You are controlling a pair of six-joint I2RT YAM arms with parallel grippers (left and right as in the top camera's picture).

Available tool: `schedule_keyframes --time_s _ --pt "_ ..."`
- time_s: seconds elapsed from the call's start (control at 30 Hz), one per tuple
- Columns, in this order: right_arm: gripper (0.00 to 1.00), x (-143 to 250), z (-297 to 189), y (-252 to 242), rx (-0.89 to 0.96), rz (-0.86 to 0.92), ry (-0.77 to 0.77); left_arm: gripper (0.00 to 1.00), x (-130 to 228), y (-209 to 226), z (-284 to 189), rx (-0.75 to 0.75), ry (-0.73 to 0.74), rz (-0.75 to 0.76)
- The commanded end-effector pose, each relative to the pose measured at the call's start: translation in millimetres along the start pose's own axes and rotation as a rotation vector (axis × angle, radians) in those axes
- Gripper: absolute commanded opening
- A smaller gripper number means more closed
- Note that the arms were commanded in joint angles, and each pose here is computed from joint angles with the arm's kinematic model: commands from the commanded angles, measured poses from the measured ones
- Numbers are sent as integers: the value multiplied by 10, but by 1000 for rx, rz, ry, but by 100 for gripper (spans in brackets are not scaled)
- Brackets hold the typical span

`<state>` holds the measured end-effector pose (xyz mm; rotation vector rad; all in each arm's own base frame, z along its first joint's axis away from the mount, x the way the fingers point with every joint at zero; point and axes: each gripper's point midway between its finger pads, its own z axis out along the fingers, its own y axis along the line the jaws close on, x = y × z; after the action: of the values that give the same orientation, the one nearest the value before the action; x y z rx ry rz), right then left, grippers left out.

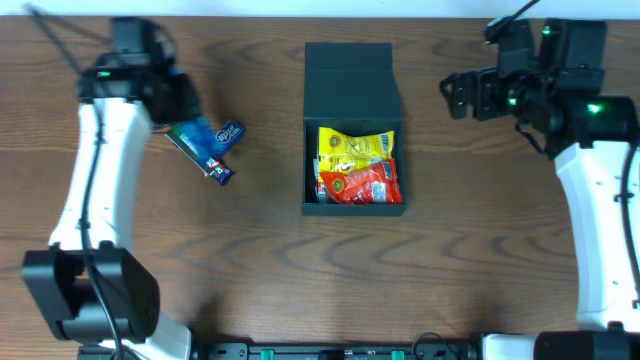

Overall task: Pack container
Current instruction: 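Grasp the long blue wrapped bar with the left gripper, then carry the blue bar with the left gripper into the box's left side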

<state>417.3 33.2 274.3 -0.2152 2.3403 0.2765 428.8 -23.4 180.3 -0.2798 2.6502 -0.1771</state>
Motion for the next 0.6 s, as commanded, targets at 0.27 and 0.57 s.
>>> schedule_keyframes --time_s 0.27,0.57 --pt "99 42 -340 -561 75 176 -39 17 566 -1674 52 211 5 388" --pt "99 166 -345 -556 72 199 8 13 1137 -2117 252 268 153 386"
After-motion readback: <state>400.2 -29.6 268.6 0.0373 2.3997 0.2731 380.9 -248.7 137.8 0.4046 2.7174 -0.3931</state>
